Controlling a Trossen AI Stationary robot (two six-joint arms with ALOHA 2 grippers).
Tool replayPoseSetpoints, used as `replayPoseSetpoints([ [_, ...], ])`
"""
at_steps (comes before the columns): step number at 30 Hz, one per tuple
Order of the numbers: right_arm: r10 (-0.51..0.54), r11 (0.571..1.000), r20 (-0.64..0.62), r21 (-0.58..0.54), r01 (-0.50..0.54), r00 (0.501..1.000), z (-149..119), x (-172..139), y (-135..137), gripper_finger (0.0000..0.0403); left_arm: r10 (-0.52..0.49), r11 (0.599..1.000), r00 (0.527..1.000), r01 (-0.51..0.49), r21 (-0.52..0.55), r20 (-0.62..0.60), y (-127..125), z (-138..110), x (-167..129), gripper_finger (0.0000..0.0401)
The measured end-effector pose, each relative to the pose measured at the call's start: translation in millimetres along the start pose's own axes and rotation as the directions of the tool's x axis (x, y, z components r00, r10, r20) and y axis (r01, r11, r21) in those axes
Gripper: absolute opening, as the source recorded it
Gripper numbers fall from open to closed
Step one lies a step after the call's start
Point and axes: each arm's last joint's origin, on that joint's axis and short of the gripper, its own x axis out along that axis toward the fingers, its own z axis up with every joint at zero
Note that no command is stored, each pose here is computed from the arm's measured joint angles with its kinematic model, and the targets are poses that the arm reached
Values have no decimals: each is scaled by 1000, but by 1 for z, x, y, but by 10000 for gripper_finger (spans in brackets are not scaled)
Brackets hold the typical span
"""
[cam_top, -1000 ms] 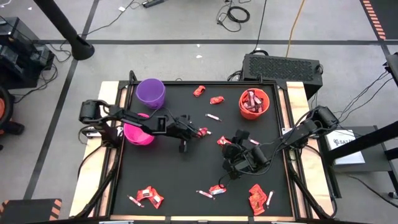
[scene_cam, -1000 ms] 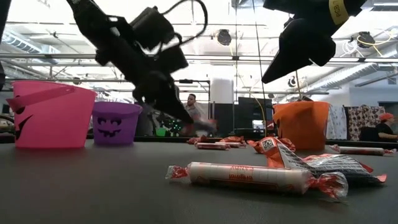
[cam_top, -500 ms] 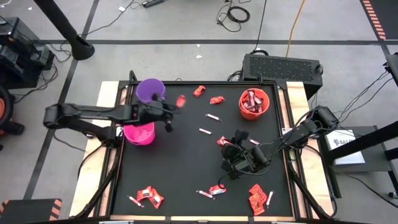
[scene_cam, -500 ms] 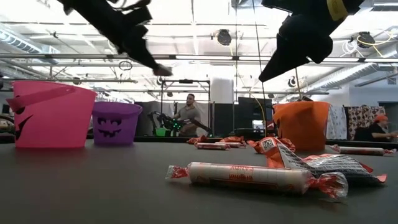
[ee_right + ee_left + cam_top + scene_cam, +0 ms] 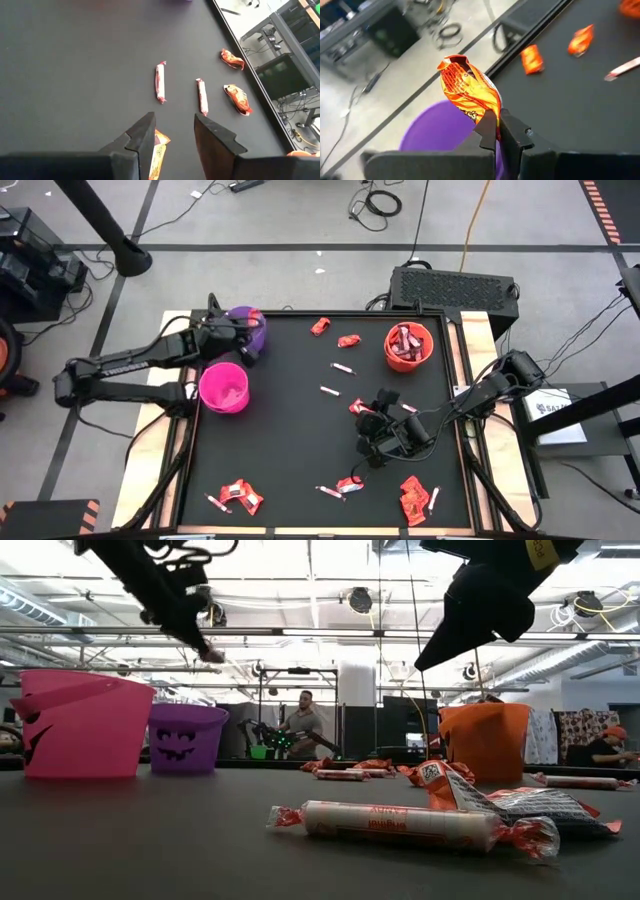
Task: Sort candy by brand, put in halloween buckets
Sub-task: Put the orange candy into the purple bucket
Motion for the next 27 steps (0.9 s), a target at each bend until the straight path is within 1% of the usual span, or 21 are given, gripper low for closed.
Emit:
replayPoseSetpoints([
  [5,1,1000,3,-11,-1,1000,0,0,0,128,68,997,994,-70,-14,-88,13,-6,10,6],
  [11,6,1000,11,-10,-6,1000,1,0,1,128,134,989,980,-142,-47,-149,28,-10,21,6],
  [15,6,1000,11,-10,-6,1000,1,0,1,128,98,992,973,-112,-55,-208,31,-14,31,6],
  [18,7,1000,11,-10,-6,1000,1,0,1,128,102,992,964,-118,-52,-245,32,-17,39,9],
  [27,10,1000,8,-17,-10,1000,1,0,1,128,106,992,946,-121,-31,-307,29,-21,56,36],
])
